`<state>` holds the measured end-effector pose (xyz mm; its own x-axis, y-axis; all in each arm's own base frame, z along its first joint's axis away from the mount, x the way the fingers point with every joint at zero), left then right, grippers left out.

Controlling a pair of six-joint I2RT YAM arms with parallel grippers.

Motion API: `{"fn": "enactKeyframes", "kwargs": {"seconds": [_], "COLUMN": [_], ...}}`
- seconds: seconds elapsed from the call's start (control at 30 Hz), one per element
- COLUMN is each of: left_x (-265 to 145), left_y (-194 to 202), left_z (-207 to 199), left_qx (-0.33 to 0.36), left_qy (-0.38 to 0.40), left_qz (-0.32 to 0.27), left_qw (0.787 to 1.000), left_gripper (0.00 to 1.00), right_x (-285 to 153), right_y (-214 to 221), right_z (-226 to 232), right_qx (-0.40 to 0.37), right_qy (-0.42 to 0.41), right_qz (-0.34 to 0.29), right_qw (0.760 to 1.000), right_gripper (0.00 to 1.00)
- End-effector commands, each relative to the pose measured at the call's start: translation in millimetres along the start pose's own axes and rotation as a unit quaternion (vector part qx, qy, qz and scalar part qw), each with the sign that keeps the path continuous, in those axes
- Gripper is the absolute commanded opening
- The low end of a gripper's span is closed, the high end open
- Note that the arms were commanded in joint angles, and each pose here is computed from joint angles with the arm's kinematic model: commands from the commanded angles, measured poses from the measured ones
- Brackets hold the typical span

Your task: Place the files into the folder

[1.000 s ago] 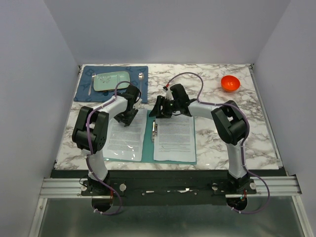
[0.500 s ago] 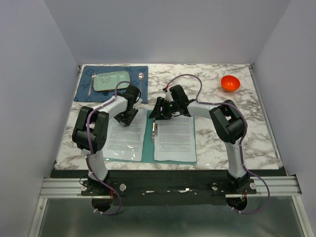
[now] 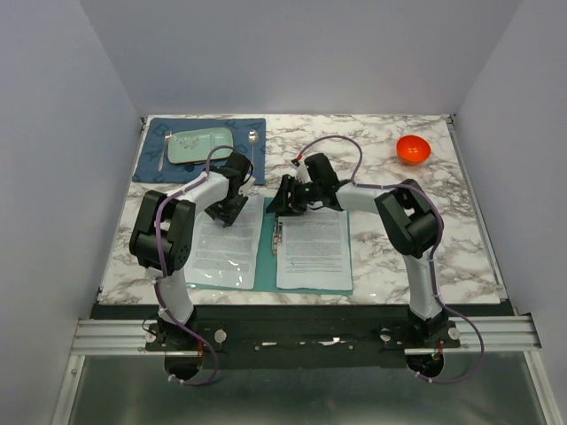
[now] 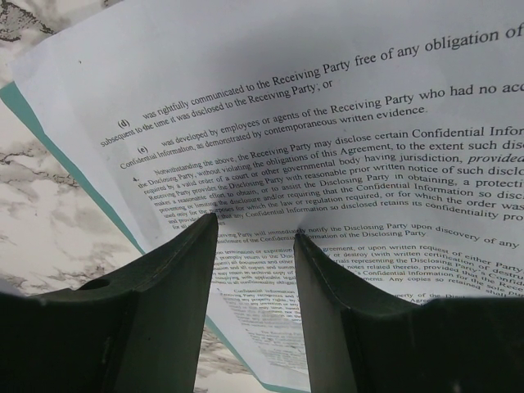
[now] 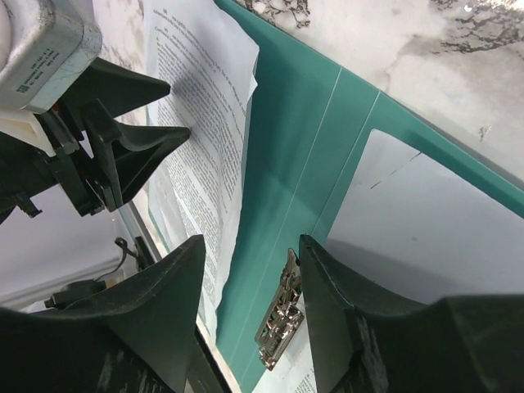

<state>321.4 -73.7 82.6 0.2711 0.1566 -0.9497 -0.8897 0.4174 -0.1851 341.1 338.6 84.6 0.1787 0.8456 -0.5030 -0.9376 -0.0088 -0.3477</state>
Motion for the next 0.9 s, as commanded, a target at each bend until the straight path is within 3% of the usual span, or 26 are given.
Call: {"fn": "enactKeyframes", "kwargs": {"seconds": [0.0, 0.87], "left_x": [3.3, -0.8], "left_y": [-0.5, -1.1], "left_z": [1.3, 6.1], "left_qx": [0.001, 0.0], "left_qy": [0.004, -0.006], "left_qz": [0.004, -0.001], "left_qw": [1.0, 1.0], "left_gripper": [0.56, 0.55], "right_x": [3.8, -17.7], "right_y": [9.6, 10.7], "right_z": [-1.4, 37.1], "right_qx": [0.011, -0.002], "right_qy": [-0.018, -0.092], "right_qz": [0.015, -0.002], "right_qw": [1.0, 0.996], "right_gripper": [0.57, 0.52]}}
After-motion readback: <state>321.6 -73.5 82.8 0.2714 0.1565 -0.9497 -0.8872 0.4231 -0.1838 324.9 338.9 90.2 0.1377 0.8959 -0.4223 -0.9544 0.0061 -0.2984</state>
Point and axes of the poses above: each gripper's point midway between its finger pads, its own x axis out along the fingers, its own z axis along the line the jaws close on, y = z × x, the point moved 6 cm from there along -x, back along the fingers, and after that the axes turned 3 degrees about -x, right-handed, at the moved point
